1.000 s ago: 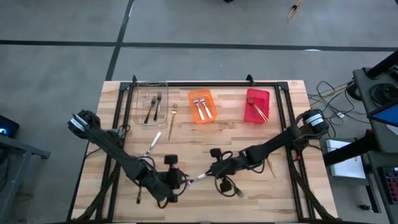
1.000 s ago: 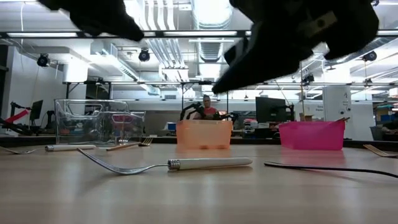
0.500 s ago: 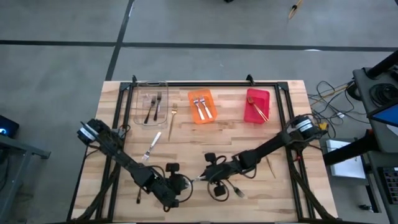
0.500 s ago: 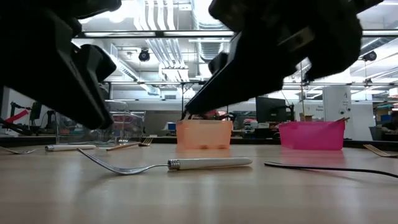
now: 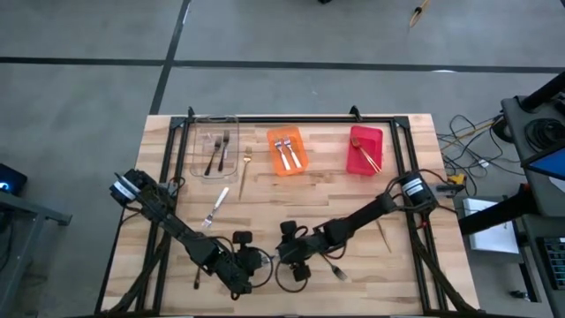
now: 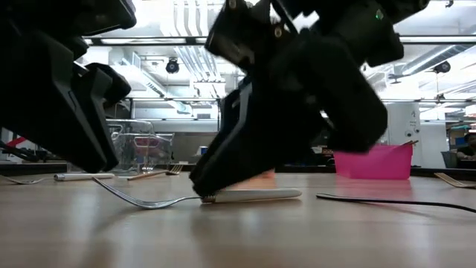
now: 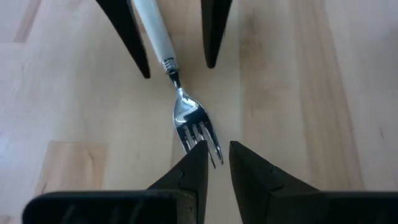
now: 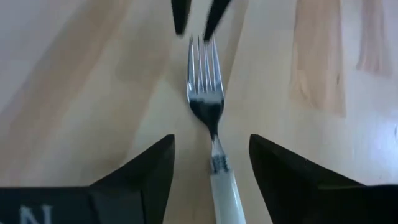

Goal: Sort silverware by color (type)
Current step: Put the bottom white fork into the orange bin

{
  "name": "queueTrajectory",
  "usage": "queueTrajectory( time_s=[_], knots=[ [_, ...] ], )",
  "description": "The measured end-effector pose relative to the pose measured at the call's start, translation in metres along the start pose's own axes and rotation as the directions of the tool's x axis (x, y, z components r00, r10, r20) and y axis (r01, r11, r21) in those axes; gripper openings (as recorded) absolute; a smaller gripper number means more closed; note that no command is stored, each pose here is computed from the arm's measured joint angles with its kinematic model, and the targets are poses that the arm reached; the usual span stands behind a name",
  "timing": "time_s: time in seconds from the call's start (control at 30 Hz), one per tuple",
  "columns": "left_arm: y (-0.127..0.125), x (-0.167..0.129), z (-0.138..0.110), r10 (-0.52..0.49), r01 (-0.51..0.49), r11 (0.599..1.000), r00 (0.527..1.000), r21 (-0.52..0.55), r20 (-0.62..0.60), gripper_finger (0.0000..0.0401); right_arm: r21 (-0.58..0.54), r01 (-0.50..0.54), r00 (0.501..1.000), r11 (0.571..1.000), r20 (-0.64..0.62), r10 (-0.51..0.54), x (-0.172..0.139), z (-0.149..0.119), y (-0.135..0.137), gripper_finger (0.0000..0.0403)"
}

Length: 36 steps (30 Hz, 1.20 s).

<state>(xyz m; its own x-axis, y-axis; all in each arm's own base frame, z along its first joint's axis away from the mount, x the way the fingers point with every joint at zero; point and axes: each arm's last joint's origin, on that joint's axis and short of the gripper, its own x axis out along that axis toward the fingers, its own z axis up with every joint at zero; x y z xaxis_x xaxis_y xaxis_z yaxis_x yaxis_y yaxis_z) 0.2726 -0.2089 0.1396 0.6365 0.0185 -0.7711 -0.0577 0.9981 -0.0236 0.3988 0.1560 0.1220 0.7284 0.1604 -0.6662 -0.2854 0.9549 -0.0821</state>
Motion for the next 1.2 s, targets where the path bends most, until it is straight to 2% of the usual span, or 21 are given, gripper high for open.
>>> queueTrajectory(
  time_s=[0.2, 0.5, 0.77, 0.93, 1.17, 1.2],
  knots=[
    [0.001, 0.000, -0.002, 0.005, -0.005, 1.000, 1.000, -0.010, -0.008, 0.0048, 0.011, 0.009, 0.999, 1.000, -0.039, -0.008, 0.002, -0.007, -0.009, 0.0203],
    [0.004, 0.002, -0.008, 0.019, -0.019, 0.999, 1.000, -0.039, -0.022, 0.0048, 0.051, -0.046, 0.997, 0.998, -0.051, 0.049, 0.007, -0.011, -0.019, 0.0203],
    [0.006, 0.003, -0.011, 0.029, -0.030, 0.998, 0.999, -0.052, -0.031, 0.0048, 0.048, -0.070, 0.994, 0.996, -0.078, 0.073, 0.032, -0.034, -0.018, 0.0196],
    [0.009, 0.004, -0.016, 0.039, -0.042, 0.996, 0.998, -0.078, -0.039, 0.0048, 0.051, -0.068, 0.993, 0.996, -0.088, 0.072, 0.045, -0.046, -0.017, 0.0148],
    [0.011, 0.005, -0.018, 0.046, -0.050, 0.994, 0.998, -0.096, -0.040, 0.0048, 0.057, -0.060, 0.994, 0.997, -0.093, 0.066, 0.048, -0.050, -0.017, 0.0039],
    [0.011, 0.005, -0.018, 0.045, -0.048, 0.994, 0.998, -0.097, -0.038, 0.0048, 0.056, -0.062, 0.993, 0.996, -0.092, 0.067, 0.048, -0.050, -0.017, 0.0033]
  ],
)
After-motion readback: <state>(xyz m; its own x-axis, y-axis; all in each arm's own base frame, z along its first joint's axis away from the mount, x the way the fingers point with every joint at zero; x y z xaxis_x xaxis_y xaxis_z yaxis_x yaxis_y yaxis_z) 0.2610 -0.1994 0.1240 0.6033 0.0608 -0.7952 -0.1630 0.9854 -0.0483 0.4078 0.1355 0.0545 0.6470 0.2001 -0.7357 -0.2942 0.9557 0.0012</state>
